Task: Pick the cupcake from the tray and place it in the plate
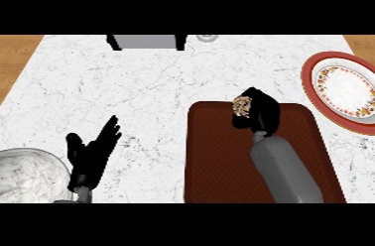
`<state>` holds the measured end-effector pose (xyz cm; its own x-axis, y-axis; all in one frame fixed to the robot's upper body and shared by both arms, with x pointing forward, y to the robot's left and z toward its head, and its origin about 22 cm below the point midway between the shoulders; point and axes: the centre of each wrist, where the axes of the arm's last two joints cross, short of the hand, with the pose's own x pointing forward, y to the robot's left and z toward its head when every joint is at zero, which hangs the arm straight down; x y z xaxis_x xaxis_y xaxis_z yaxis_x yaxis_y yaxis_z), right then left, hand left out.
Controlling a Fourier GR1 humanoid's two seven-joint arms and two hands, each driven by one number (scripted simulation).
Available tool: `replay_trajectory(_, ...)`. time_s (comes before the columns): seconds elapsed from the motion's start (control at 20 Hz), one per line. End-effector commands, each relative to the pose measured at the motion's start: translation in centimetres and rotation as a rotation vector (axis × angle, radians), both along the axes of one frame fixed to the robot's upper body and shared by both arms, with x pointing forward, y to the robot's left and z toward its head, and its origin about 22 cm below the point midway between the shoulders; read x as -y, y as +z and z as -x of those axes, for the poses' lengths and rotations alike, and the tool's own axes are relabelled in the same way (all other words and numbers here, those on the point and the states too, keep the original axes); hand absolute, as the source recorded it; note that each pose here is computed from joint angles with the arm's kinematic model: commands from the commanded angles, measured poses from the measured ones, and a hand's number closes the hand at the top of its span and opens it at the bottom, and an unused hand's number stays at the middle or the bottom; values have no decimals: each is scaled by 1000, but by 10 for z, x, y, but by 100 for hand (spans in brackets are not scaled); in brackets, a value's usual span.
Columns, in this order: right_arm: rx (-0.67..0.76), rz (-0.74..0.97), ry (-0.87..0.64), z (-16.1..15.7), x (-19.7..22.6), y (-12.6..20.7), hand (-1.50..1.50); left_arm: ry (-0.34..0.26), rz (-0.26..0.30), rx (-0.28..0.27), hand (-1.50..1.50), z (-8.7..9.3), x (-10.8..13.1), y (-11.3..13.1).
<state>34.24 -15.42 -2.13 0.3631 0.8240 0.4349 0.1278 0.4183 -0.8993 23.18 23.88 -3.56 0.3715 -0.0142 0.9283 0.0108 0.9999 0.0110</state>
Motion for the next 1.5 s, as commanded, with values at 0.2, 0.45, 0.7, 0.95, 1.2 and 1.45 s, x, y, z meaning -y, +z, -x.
replay_trajectory(0.2, 107, 63, -158, -28, -6, 10, 150, -7, 19, 12, 0, 3, 6, 5)
replay_trajectory(0.45, -10, -84, -622, -81, 44, 79, 150, -64, 6, 50, 0, -11, 12, 12)
replay_trajectory(0.7, 245, 89, -776, -107, 71, 134, 150, -96, -7, 53, 0, -17, 20, 14)
replay_trajectory(0.95, 378, 100, -900, -116, 84, 163, 150, -130, 6, 57, 0, -19, 31, 15)
replay_trajectory(1.2, 496, 79, -1004, -117, 103, 175, 150, -118, 2, 42, 0, -17, 20, 10)
replay_trajectory(1.45, 638, 23, -1063, -111, 126, 178, 150, -86, 9, 42, 0, -21, 18, 11)
